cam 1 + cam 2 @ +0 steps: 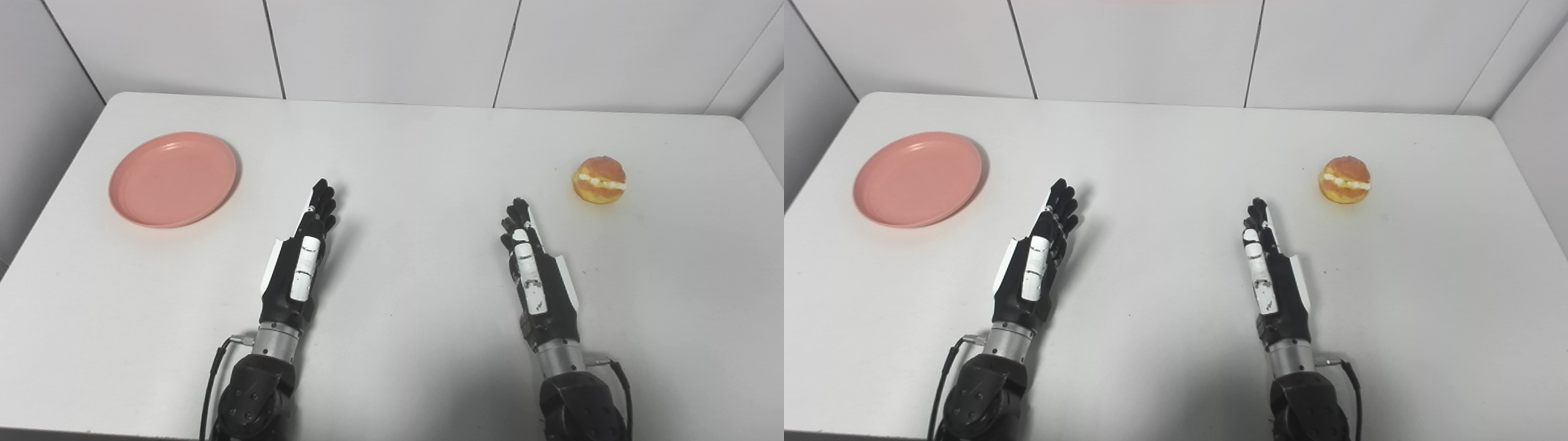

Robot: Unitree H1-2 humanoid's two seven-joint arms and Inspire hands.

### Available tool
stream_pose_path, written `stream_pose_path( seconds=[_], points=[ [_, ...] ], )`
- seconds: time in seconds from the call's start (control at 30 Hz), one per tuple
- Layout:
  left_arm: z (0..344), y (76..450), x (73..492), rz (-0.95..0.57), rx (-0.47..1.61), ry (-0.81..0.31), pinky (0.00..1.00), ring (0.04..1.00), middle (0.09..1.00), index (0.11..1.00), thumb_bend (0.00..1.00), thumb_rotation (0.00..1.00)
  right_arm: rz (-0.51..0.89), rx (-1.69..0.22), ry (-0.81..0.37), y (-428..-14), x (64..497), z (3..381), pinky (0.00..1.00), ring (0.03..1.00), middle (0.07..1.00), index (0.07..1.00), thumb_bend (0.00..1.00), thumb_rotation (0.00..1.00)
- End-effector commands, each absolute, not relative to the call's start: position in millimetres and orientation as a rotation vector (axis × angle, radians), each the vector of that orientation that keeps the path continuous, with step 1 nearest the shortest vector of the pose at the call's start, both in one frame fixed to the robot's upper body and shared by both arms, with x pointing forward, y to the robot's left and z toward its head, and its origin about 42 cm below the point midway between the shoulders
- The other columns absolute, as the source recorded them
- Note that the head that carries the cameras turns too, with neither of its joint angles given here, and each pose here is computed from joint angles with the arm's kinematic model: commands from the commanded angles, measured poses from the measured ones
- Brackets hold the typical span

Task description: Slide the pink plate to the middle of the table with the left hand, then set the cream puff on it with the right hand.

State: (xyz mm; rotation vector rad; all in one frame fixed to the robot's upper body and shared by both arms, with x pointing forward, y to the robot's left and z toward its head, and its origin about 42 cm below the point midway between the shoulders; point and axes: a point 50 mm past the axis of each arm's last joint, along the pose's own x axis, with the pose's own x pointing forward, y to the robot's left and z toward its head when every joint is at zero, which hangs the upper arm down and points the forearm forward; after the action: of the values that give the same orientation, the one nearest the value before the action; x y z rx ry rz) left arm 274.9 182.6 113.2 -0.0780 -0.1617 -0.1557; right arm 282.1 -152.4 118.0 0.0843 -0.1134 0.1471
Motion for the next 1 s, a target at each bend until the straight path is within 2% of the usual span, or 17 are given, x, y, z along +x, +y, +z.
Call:
stream_pose_path(
  seconds=[0.0,0.2,0.37,0.57,0.67,0.83,0.97],
  points=[
    [90,182,260,-0.138,-0.107,-0.068,1.0,1.0,1.0,1.0,0.66,1.0,0.163,0.072,-0.163,-149,287,130,1.0,1.0,1.0,1.0,0.61,0.96],
    [89,180,261,-0.175,-0.085,-0.082,1.0,1.0,1.0,1.0,0.65,1.0,0.158,0.08,-0.171,-151,290,129,1.0,1.0,1.0,1.0,0.6,0.95],
    [89,180,259,-0.215,-0.053,-0.08,1.0,1.0,1.0,1.0,0.68,1.0,0.159,0.066,-0.18,-153,294,128,1.0,1.0,1.0,1.0,0.61,0.98],
    [90,182,260,-0.243,-0.012,-0.07,1.0,1.0,1.0,1.0,0.71,1.0,0.159,0.067,-0.199,-154,298,128,1.0,1.0,1.0,1.0,0.57,1.0],
    [91,180,261,-0.239,0.007,-0.08,1.0,1.0,1.0,1.0,0.71,1.0,0.158,0.076,-0.197,-153,298,128,1.0,1.0,1.0,1.0,0.57,0.99],
    [92,177,262,-0.227,0.031,-0.087,1.0,1.0,1.0,1.0,0.65,1.0,0.16,0.081,-0.193,-152,297,128,1.0,1.0,1.0,1.0,0.57,0.97],
    [89,176,264,-0.228,0.014,-0.08,1.0,1.0,1.0,1.0,0.66,1.0,0.156,0.079,-0.192,-154,295,125,1.0,1.0,1.0,1.0,0.57,0.96]
  ],
)
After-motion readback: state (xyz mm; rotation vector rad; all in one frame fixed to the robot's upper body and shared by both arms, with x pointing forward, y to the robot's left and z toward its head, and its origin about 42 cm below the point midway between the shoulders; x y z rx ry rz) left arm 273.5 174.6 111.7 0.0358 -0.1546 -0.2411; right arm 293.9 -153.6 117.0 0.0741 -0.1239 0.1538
